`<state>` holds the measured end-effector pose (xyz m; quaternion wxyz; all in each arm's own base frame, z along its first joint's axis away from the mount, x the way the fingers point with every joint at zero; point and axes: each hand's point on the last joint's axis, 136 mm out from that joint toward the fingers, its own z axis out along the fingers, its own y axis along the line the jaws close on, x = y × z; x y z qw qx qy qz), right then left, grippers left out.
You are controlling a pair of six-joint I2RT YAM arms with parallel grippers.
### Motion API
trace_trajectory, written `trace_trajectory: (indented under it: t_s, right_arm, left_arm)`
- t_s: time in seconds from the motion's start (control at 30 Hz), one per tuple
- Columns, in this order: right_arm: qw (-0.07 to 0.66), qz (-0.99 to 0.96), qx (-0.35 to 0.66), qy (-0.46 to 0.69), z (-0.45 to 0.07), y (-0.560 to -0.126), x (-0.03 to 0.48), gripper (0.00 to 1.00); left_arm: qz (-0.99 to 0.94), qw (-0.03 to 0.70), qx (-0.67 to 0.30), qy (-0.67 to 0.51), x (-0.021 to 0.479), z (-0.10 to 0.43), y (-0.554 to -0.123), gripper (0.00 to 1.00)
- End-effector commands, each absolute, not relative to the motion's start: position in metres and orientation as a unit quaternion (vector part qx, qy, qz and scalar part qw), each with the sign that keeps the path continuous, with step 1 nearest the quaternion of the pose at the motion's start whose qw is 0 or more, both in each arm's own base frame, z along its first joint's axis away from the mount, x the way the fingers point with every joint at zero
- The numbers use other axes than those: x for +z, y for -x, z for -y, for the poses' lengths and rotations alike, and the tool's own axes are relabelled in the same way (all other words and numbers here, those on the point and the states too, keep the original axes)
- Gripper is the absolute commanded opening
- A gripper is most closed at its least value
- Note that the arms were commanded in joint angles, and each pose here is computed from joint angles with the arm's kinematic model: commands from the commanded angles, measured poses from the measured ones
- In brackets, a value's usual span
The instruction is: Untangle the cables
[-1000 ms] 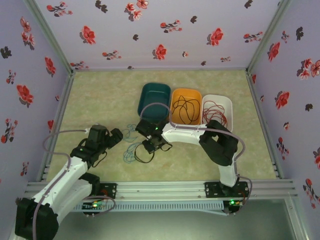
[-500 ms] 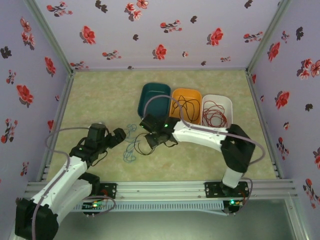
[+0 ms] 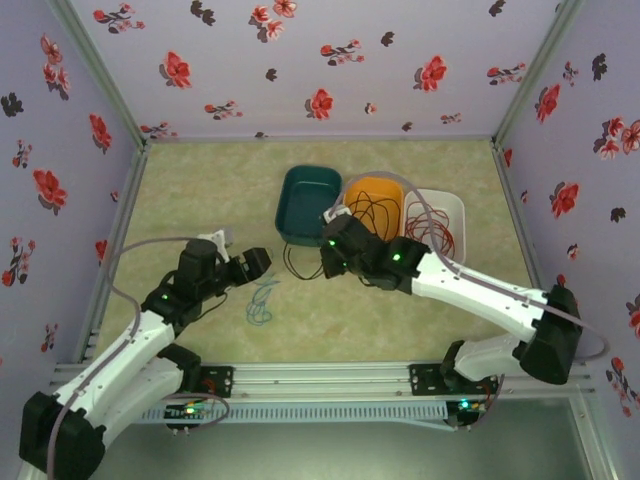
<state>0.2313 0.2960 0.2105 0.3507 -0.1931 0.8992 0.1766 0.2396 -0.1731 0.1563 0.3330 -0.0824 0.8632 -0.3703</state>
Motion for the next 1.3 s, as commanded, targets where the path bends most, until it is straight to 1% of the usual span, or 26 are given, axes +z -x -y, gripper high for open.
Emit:
trace_trajectory:
  t_s: [0.0, 0.1, 0.2, 0.4, 0.47, 0.5, 0.57, 0.67, 0.7, 0.73, 0.93, 0.97, 1.0, 1.17, 1.2, 1.27]
  right_arm:
    - [0.381, -0.882, 0.223, 0.165, -0.303, -0.238, 0.232, 0.0]
    - [0.389, -0.876, 0.234, 0.162, -0.304, -0.239, 0.235, 0.0]
    - [0.391, -0.872, 0.25, 0.157, -0.309, -0.239, 0.238, 0.0]
    - [0.399, -0.86, 0.28, 0.149, -0.317, -0.24, 0.246, 0.0]
    - [0.406, -0.856, 0.284, 0.145, -0.316, -0.241, 0.25, 0.0]
    - [0.411, -0.854, 0.286, 0.142, -0.316, -0.242, 0.253, 0.0]
    - [0.42, -0.851, 0.285, 0.135, -0.312, -0.244, 0.257, 0.0]
    - [0.427, -0.851, 0.278, 0.127, -0.304, -0.245, 0.259, 0.0]
    - [0.432, -0.851, 0.273, 0.124, -0.299, -0.245, 0.26, 0.0]
    - [0.435, -0.852, 0.266, 0.119, -0.295, -0.246, 0.26, 0.0]
    - [0.466, -0.864, 0.185, 0.054, -0.249, -0.256, 0.253, 0.0]
    - [0.467, -0.866, 0.173, 0.04, -0.243, -0.258, 0.25, 0.05]
    - [0.467, -0.868, 0.164, 0.031, -0.239, -0.259, 0.247, 0.07]
    - [0.461, -0.875, 0.147, -0.011, -0.228, -0.263, 0.232, 0.13]
    - [0.459, -0.877, 0.143, -0.02, -0.225, -0.263, 0.229, 0.17]
    - [0.451, -0.882, 0.132, -0.033, -0.219, -0.262, 0.221, 0.33]
  left_arm:
    - [-0.817, 0.356, -0.451, 0.053, 0.187, 0.201, -0.246, 0.81]
    - [-0.789, 0.36, -0.495, 0.05, 0.203, 0.214, -0.249, 0.79]
    - [-0.779, 0.362, -0.509, 0.046, 0.209, 0.22, -0.251, 0.76]
    - [-0.787, 0.349, -0.508, 0.039, 0.203, 0.231, -0.254, 0.63]
    - [-0.789, 0.344, -0.508, 0.035, 0.202, 0.234, -0.253, 0.57]
    - [-0.79, 0.343, -0.507, 0.033, 0.2, 0.236, -0.253, 0.52]
    - [-0.792, 0.341, -0.506, 0.032, 0.198, 0.236, -0.253, 0.38]
    - [-0.794, 0.344, -0.501, 0.024, 0.198, 0.236, -0.252, 0.11]
    - [-0.795, 0.347, -0.497, 0.021, 0.199, 0.235, -0.252, 0.04]
    - [-0.797, 0.348, -0.493, 0.017, 0.199, 0.235, -0.251, 0.0]
    - [-0.814, 0.375, -0.443, 0.002, 0.207, 0.221, -0.252, 0.0]
    - [-0.813, 0.382, -0.438, -0.004, 0.211, 0.22, -0.252, 0.0]
    - [-0.81, 0.39, -0.437, -0.011, 0.217, 0.219, -0.251, 0.0]
    - [-0.787, 0.428, -0.442, -0.051, 0.257, 0.22, -0.247, 0.0]
    - [-0.783, 0.431, -0.444, -0.063, 0.266, 0.221, -0.244, 0.0]
    - [-0.774, 0.434, -0.451, -0.096, 0.288, 0.225, -0.234, 0.0]
